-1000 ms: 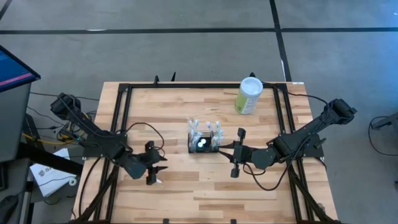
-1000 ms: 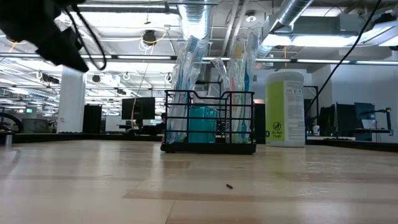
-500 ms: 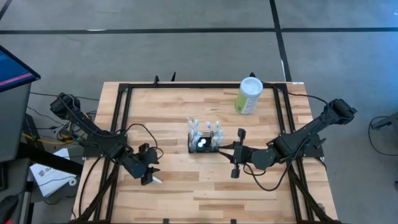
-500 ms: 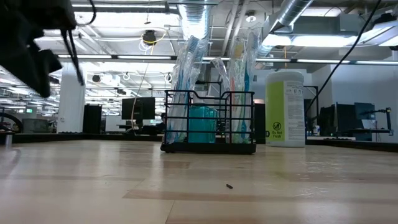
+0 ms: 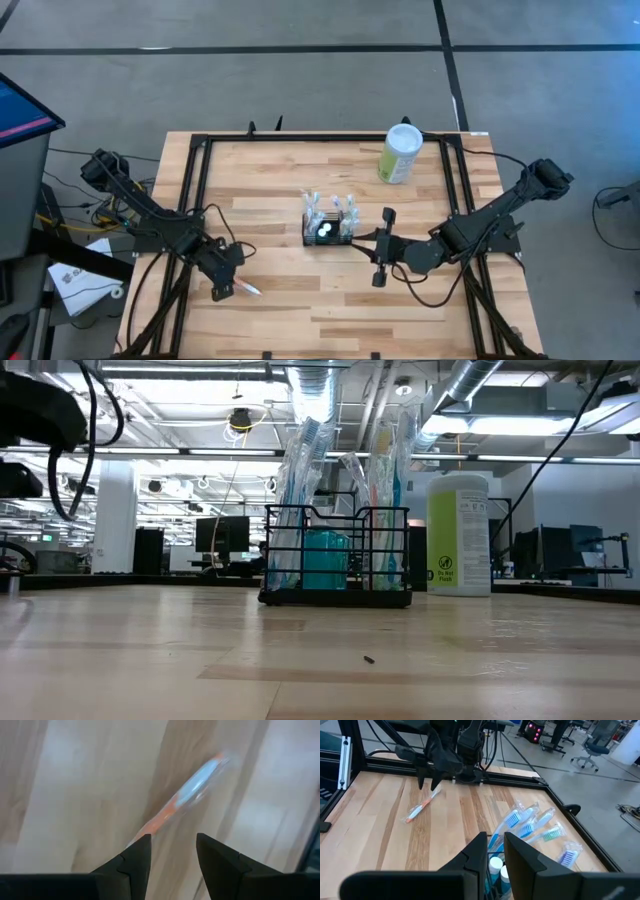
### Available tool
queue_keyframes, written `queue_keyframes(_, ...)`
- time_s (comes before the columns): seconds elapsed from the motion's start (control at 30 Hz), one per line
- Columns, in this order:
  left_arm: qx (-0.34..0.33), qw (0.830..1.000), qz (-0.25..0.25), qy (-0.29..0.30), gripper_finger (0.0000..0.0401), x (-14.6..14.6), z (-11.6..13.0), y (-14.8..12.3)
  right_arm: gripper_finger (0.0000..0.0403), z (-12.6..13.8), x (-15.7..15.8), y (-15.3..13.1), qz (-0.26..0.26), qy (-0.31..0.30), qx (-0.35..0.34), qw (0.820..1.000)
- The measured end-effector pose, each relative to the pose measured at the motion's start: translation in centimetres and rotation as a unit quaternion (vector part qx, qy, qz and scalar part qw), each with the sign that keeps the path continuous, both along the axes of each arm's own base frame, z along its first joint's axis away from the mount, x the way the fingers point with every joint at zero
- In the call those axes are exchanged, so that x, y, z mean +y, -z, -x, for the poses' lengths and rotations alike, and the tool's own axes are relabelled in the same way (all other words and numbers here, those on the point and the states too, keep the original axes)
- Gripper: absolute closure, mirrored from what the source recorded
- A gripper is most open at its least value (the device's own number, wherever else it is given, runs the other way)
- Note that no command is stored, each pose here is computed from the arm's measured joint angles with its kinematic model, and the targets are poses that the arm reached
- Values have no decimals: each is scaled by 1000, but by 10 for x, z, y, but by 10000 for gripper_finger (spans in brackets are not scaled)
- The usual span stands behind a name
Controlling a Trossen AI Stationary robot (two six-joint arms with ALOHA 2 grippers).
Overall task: Pick & Place toothbrushing station
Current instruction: Put the orange toothbrush into the right compartment of the organizer
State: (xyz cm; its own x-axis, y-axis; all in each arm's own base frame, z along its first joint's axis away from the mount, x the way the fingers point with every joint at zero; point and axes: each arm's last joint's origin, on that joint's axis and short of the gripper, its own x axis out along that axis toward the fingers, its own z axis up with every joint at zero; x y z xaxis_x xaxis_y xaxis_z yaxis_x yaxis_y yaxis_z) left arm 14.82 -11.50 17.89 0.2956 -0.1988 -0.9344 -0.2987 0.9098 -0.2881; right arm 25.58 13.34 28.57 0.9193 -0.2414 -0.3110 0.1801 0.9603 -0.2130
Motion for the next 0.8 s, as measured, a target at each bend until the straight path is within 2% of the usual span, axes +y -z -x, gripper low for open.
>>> queue_keyframes(0.23,44,999,-23,3,250,5,7,3,347,0,0,0,0,0,0,1000)
queue_keyframes(0.8,75,996,-51,9,250,11,14,10,347,0,0,0,0,0,1,1000)
